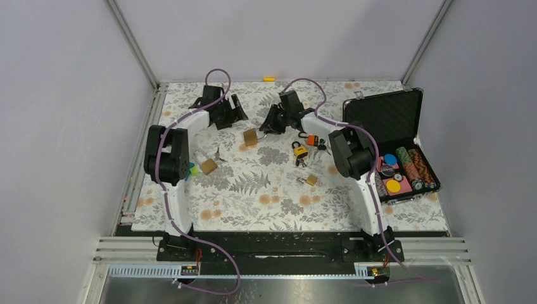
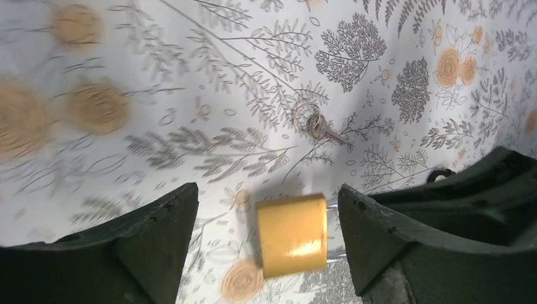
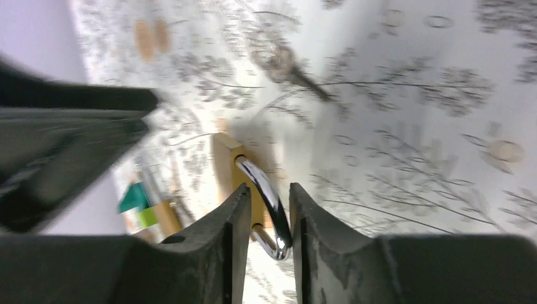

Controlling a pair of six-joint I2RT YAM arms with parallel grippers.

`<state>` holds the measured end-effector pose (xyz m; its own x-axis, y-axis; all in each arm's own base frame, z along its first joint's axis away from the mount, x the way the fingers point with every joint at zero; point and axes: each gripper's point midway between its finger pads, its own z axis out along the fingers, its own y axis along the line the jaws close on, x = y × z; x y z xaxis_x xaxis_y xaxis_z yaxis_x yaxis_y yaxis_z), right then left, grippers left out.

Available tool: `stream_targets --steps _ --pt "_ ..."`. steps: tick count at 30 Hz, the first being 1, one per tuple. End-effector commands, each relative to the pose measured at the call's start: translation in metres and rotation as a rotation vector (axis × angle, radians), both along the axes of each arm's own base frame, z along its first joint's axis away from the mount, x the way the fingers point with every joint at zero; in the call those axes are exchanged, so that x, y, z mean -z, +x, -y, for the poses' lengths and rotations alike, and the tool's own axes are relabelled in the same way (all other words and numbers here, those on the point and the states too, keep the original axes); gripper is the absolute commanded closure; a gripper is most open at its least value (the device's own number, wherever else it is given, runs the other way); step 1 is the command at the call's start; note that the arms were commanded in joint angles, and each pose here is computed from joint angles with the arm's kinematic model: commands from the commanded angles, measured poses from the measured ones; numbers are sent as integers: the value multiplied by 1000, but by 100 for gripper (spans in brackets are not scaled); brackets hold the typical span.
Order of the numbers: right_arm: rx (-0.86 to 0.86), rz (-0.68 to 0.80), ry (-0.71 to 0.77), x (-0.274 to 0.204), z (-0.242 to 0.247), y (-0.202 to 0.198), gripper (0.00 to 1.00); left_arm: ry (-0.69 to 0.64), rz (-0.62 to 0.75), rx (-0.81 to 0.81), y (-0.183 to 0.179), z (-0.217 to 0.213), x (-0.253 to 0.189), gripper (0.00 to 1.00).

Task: Lock with the key
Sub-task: Place the key at the center of the board, then pick up the lock from the center of the board.

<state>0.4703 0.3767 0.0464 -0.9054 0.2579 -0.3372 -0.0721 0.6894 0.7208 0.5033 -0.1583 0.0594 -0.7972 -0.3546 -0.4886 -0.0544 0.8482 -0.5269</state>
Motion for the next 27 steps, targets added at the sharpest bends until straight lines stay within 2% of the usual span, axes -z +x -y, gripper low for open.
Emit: stream_targets --steps 1,5,7,11,15,20,23,27 --pt "89 38 -138 -13 25 12 59 98 191 -89 5 -31 -75 19" --pt "98 75 -224 -23 45 20 44 103 246 -73 -13 -34 -104 15" --pt "92 99 -239 -35 54 21 37 99 271 -54 -24 -34 -116 10" --pt "75 128 -291 -50 83 3 24 114 293 -25 -50 -38 -135 1" --pt "66 128 -398 -62 119 -36 21 126 298 -34 -77 -44 -142 1" --pt "74 71 -578 -43 172 -87 20 91 303 -42 -106 -45 -150 1" --pt "-9 43 -622 -29 180 -106 17 65 307 -28 -120 -43 -152 1" --pt "-139 9 -699 -8 184 -111 17 31 317 -11 -130 -38 -157 1"
